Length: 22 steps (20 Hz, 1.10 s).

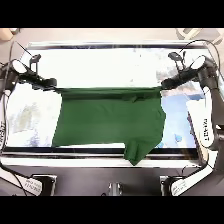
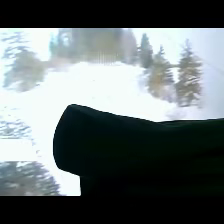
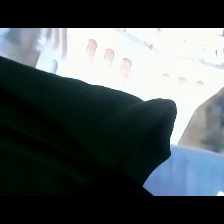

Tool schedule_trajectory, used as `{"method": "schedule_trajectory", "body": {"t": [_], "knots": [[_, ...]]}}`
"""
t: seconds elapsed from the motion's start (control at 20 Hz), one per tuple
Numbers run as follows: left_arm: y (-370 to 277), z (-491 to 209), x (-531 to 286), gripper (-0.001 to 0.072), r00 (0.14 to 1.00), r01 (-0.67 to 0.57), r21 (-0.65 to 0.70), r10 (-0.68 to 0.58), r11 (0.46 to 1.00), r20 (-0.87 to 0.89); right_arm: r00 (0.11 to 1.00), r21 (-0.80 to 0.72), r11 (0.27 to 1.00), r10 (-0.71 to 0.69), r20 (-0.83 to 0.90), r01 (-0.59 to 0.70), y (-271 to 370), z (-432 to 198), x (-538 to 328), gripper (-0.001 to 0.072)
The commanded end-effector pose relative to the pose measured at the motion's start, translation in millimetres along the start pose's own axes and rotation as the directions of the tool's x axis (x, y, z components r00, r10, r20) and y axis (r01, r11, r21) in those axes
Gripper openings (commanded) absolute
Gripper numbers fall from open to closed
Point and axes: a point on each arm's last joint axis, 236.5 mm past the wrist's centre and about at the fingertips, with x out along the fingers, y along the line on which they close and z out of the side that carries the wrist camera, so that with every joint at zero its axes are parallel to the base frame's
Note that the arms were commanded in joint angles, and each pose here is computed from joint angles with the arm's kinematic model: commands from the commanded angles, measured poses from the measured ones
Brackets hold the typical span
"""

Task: Fold the shirts.

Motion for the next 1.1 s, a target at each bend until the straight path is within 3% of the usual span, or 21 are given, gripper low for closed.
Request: {"method": "schedule_trajectory", "body": {"t": [0.0, 0.15, 0.3, 0.5, 0.55, 0.6, 0.65, 0.7, 0.9, 1.05], "knots": [[-2, 12, 20, 0.0021, 0.999, 0.034, 0.004, -0.034, 0.999, 0.033, 0.999, -0.013, 1.000, -0.003, 0.043, 0.004, -1, 12, 13, 0.0018], [-2, -26, 16, 0.0022, 0.990, 0.052, 0.038, -0.046, 0.998, -0.131, 0.977, -0.052, 0.996, 0.053, -0.204, -0.065, 19, -46, -8, 0.0018], [-7, -88, 24, 0.0021, 0.923, 0.083, 0.021, -0.069, 0.996, -0.378, 0.869, 0.016, 0.979, 0.188, -0.457, -0.203, 51, -117, -8, 0.0016], [-4, -137, 52, 0.0022, 0.858, 0.085, -0.030, -0.089, 0.996, -0.506, 0.815, 0.166, 0.951, 0.308, -0.490, -0.260, 77, -160, 27, 0.0017], [-4, -139, 53, 0.0054, 0.854, 0.087, -0.034, -0.092, 0.996, -0.511, 0.821, 0.178, 0.948, 0.319, -0.473, -0.265, 79, -158, 31, 0.0021], [-5, -136, 51, 0.0246, 0.858, 0.091, -0.035, -0.097, 0.995, -0.505, 0.834, 0.179, 0.946, 0.324, -0.448, -0.271, 80, -150, 30, 0.0080], [-4, -129, 42, 0.0499, 0.864, 0.092, -0.034, -0.097, 0.995, -0.494, 0.852, 0.160, 0.952, 0.306, -0.425, -0.262, 78, -141, 24, 0.0332], [-1, -120, 31, 0.0553, 0.876, 0.091, -0.033, -0.095, 0.995, -0.473, 0.867, 0.117, 0.961, 0.275, -0.414, -0.249, 74, -132, 12, 0.0559], [21, -98, -34, 0.0548, 0.926, 0.059, -0.090, -0.088, 0.994, -0.367, 0.873, -0.009, 0.998, 0.044, -0.485, -0.055, 35, -144, -56, 0.0548], [28, -142, -52, 0.0547, 0.916, 0.047, -0.140, -0.099, 0.989, -0.389, 0.859, 0.119, 0.986, 0.162, -0.486, -0.119, 58, -193, -60, 0.0524]]}}
